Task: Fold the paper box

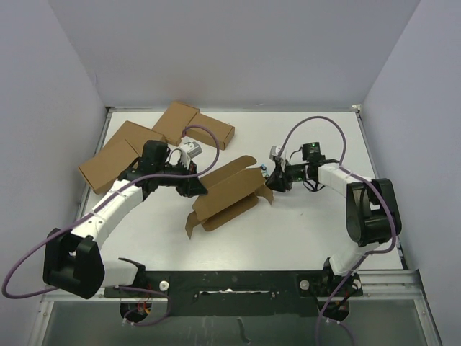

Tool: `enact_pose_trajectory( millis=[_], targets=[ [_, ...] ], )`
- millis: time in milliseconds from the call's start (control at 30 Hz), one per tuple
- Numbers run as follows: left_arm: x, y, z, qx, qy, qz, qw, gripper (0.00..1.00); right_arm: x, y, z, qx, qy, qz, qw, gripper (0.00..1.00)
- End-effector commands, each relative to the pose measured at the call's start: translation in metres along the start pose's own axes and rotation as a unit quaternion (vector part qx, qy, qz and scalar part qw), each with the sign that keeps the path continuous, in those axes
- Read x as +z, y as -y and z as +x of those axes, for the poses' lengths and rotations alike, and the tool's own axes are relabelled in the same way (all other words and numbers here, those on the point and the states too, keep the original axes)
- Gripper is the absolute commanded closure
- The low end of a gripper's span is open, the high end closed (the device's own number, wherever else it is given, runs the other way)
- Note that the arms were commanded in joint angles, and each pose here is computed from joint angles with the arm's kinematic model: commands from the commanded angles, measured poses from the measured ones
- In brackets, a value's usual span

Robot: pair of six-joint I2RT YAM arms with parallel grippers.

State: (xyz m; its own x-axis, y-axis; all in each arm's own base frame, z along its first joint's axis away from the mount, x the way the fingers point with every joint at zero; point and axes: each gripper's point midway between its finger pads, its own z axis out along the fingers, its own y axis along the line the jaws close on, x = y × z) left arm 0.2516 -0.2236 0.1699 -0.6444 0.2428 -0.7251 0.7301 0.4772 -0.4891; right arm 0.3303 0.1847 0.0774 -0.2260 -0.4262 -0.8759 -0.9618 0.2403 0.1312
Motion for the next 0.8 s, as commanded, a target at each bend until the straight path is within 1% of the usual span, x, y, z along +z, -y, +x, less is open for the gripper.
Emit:
enact_pose_trajectory(
  millis=[0, 67, 167, 467, 767],
  targets=[
    [-0.008, 0.006, -0.016, 0.039, 0.030, 0.006, 0.999, 1.00, -0.007, -0.018, -0.033, -0.111, 0.059, -0.033, 0.991, 0.74],
    [-0.008, 0.005, -0.016, 0.039, 0.031, 0.006, 0.999, 1.00, -0.005, -0.025, -0.033, -0.127, 0.064, -0.041, 0.989, 0.67],
    [-0.008, 0.006, -0.016, 0.038, 0.030, 0.006, 0.999, 1.00, -0.004, -0.030, -0.034, -0.139, 0.065, -0.050, 0.987, 0.62],
    [-0.008, 0.006, -0.016, 0.039, 0.031, 0.008, 0.999, 1.00, 0.004, -0.042, -0.034, -0.152, 0.062, -0.071, 0.984, 0.58],
    [-0.008, 0.005, -0.014, 0.037, 0.030, 0.008, 0.999, 1.00, 0.009, -0.048, -0.036, -0.126, 0.060, -0.079, 0.987, 0.53]
  ],
)
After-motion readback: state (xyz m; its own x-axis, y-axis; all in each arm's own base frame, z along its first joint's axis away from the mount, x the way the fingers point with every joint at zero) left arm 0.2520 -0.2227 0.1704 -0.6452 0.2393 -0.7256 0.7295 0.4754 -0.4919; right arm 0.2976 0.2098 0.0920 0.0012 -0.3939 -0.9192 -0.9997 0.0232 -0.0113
